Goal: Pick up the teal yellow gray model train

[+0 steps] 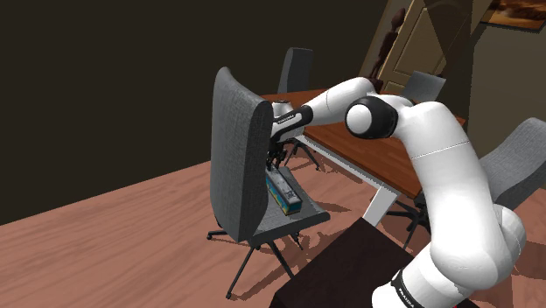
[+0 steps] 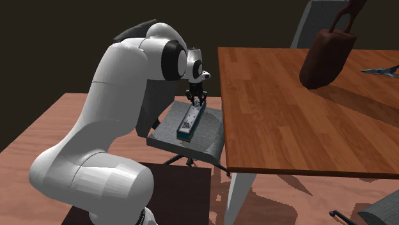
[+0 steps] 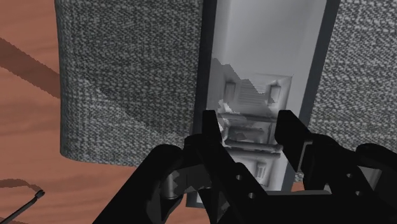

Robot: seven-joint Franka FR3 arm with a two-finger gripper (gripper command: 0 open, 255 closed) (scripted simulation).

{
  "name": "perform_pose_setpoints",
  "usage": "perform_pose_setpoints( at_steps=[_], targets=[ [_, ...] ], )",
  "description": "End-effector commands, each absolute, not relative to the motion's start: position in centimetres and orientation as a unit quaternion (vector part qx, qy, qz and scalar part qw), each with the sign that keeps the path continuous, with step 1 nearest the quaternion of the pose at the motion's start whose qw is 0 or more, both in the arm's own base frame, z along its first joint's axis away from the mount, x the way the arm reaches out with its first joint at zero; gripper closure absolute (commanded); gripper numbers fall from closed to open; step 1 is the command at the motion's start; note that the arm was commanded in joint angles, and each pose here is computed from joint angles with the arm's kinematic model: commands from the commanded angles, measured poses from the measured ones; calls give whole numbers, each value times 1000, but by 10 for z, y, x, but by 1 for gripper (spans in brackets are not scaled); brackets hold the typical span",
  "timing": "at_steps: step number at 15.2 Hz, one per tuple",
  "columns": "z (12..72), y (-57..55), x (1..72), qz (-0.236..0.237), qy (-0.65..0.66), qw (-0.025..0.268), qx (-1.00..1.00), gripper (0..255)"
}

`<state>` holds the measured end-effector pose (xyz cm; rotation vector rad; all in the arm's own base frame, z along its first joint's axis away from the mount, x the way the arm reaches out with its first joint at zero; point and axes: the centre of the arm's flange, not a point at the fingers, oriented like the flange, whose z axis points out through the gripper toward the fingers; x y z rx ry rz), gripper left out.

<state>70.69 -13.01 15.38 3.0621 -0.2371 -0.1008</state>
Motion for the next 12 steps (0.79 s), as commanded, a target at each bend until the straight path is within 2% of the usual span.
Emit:
perform_pose_setpoints(
  at_steps=[1,12],
  targets=[
    [165,-130,707,-32,-77,35,996,255],
    [223,-130,707,-32,-77,35,996,255]
  ],
)
